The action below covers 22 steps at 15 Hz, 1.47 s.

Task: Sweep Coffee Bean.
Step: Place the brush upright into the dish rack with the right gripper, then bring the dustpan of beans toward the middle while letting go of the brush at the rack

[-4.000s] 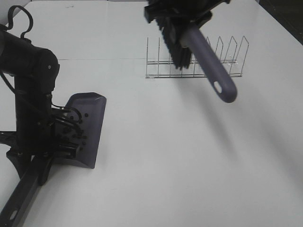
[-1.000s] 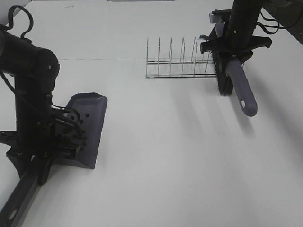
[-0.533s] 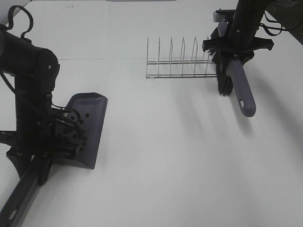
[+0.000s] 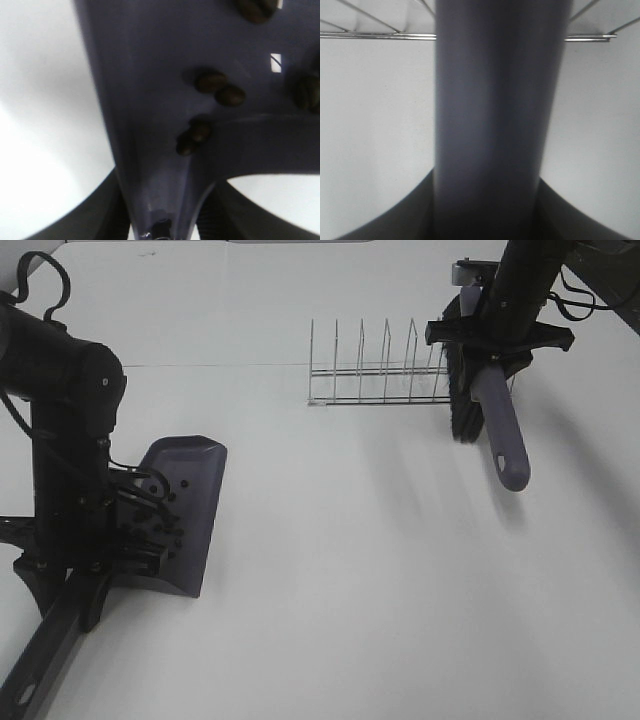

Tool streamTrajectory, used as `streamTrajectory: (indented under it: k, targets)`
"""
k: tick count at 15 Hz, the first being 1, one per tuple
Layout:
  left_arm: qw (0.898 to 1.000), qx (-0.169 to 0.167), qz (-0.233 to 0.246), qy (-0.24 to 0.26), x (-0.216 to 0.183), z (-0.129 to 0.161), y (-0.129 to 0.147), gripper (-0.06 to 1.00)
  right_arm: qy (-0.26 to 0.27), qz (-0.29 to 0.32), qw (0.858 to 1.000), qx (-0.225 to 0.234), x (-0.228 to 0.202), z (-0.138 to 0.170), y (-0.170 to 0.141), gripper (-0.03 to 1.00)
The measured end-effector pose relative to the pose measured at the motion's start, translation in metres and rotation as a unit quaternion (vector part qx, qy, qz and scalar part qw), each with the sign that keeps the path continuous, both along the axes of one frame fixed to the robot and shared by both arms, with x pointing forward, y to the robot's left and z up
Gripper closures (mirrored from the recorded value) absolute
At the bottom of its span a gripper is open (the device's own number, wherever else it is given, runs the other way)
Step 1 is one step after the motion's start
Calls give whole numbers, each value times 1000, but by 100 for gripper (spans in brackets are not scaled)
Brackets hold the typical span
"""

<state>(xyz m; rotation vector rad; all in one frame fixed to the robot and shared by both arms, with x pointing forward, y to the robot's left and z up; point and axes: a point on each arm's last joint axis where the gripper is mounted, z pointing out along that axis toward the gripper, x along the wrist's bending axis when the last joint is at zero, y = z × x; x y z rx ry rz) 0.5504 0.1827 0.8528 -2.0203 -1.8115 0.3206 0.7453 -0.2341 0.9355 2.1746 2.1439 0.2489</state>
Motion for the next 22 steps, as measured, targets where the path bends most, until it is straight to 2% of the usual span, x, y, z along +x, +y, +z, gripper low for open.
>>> streamTrajectory:
  k: [7,8,10,11,16,22]
  targets:
    - [1000,0,0,0,0,0,0,59,-2,5,1000,-23,-1,0,2,66]
    - [1000,0,-1,0,0,0,0,59,-2,3,1000,-27,0,0,2,61]
    - [1000,0,-1,0,0,0,0,59,-3,2,1000,-29,0,0,1,43]
    - [1000,0,-1,0,0,0,0,59,-3,2,1000,-29,0,0,0,39]
    - [1000,0,-1,0,0,0,0,59,-5,1,1000,-25,-1,2,1,36]
    - [1000,0,-1,0,0,0,0,59,-67,24,993,-99,-6,58,-14,34]
